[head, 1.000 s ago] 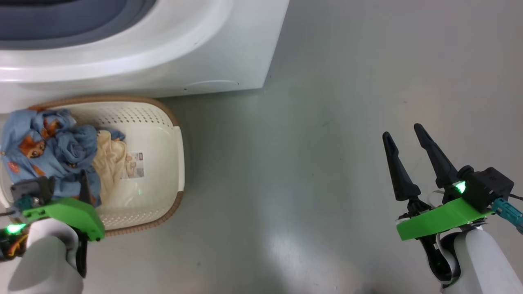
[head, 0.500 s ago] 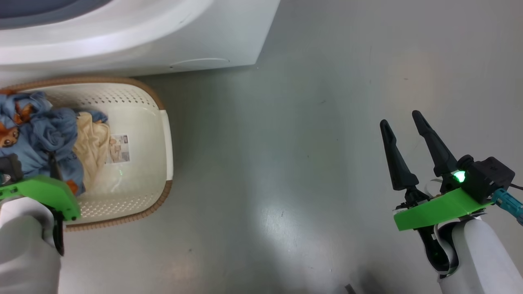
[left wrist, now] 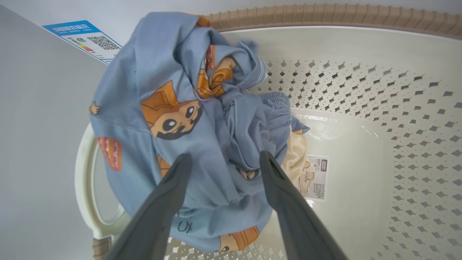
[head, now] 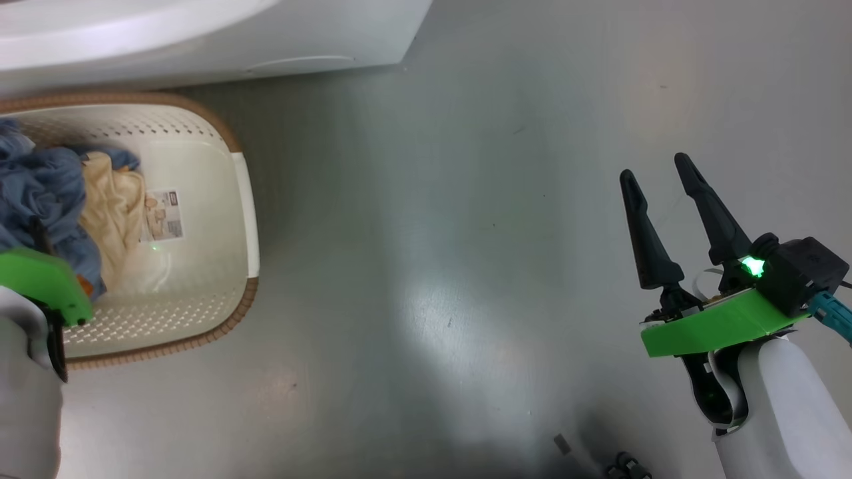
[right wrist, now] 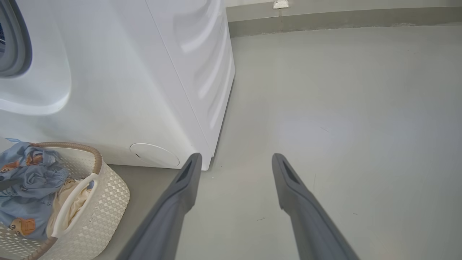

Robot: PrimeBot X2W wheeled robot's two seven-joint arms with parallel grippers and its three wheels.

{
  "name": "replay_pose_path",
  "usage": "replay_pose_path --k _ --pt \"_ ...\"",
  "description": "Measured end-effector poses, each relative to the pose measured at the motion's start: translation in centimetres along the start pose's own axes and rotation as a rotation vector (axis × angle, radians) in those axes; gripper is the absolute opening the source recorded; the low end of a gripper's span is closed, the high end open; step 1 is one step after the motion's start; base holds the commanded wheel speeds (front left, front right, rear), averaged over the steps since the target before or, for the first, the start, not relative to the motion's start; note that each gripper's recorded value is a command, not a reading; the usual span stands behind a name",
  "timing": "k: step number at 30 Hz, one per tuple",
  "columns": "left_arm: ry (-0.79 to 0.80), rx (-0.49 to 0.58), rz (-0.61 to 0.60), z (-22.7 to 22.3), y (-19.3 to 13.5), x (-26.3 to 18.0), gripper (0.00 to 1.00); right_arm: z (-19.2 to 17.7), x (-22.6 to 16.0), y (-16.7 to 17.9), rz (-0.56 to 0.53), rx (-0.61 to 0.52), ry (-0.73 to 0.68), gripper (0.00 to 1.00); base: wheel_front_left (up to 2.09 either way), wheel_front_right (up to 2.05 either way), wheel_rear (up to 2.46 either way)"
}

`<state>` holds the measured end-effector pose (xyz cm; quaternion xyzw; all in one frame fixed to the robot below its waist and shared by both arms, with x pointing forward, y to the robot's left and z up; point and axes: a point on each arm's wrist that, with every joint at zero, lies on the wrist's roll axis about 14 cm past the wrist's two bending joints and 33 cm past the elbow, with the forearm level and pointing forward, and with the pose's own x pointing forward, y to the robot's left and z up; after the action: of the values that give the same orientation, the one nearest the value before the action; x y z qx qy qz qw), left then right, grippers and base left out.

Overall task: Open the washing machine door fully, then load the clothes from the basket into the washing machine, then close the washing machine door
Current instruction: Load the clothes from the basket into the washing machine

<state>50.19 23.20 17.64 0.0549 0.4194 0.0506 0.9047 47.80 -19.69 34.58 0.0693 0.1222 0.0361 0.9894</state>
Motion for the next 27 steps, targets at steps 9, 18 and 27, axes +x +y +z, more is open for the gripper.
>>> replay_pose_path --k 9,18,27 --pt "0.041 0.031 0.021 -0.6 0.4 1.7 1.0 -1.2 0.7 0.1 0.01 -0.005 0.021 1.0 0.0 0.0 0.0" --pt "0.081 0.044 0.016 -1.5 0.0 2.1 0.04 -1.3 0.9 0.0 0.008 -0.012 0.021 1.0 0.0 0.0 0.0" --pt "0.063 0.026 0.035 -0.6 0.7 1.5 0.0 -0.5 1.0 0.3 0.016 -0.011 0.002 1.0 0.0 0.0 0.0"
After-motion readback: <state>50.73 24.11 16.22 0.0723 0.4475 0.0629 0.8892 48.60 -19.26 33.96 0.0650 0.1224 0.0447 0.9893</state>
